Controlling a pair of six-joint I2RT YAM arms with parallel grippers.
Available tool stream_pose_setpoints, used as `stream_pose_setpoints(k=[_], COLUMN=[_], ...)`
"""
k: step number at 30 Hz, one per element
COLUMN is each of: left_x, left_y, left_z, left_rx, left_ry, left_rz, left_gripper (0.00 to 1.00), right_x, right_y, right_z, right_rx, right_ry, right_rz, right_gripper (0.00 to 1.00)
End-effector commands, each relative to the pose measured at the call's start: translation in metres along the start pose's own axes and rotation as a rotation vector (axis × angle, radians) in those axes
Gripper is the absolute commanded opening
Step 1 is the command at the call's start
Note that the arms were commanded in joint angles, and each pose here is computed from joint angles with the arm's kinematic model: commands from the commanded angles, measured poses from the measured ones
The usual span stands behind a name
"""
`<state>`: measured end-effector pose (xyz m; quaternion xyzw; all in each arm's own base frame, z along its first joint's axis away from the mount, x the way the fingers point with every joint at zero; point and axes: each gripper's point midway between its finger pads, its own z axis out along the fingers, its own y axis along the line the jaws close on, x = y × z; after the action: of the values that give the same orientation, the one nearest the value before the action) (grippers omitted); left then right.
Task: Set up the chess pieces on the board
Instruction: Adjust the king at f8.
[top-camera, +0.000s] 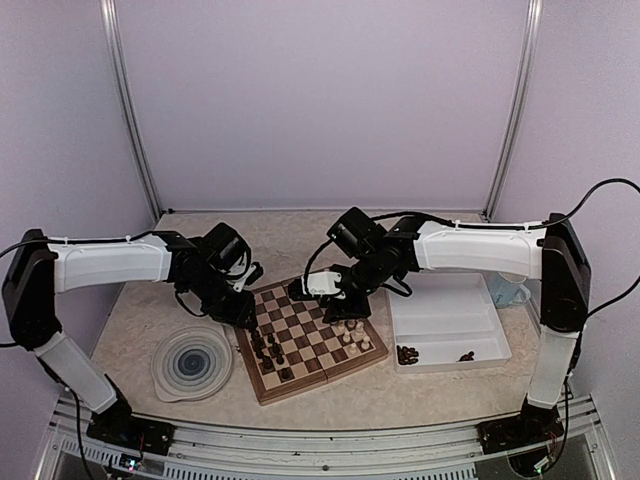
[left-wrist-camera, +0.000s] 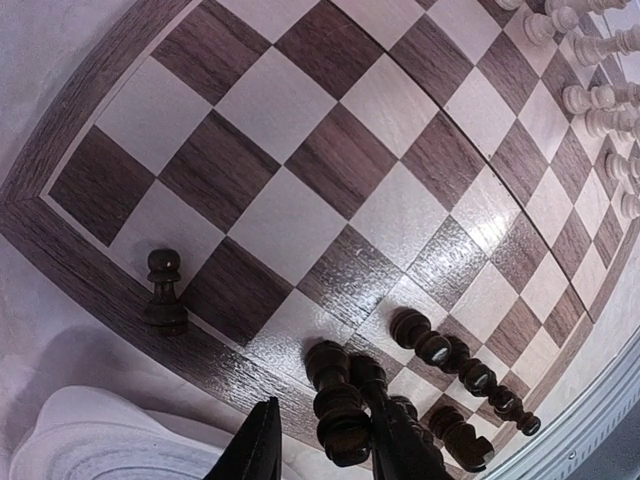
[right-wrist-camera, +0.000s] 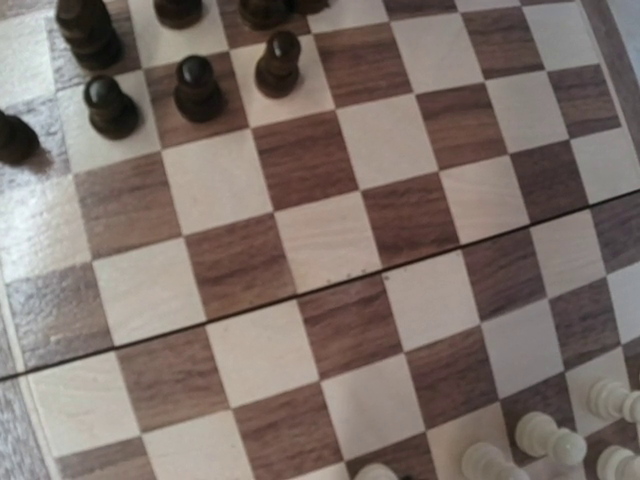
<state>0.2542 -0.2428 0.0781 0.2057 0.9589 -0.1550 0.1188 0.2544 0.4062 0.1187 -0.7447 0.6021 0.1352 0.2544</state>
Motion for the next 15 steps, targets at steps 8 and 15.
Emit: stream_pose_setpoints(k=[8, 15], left_x=[-0.004, -0.012], left_y=[0.012, 0.013], left_z=[0.002, -0.004], left_rx=[-0.078, -0.099], left_ry=[-0.018, -0.051], left_rz=[-0.004, 0.002], left_gripper=[0.23, 0.12], right_x=[-0.001, 0.001], right_y=[-0.003, -0.002], right_z=[-0.001, 0.003], right_rx=[-0.003, -0.013], right_ry=[-0.006, 0.001], right_rz=[0.014, 0.017], right_gripper=[0.34, 0.34])
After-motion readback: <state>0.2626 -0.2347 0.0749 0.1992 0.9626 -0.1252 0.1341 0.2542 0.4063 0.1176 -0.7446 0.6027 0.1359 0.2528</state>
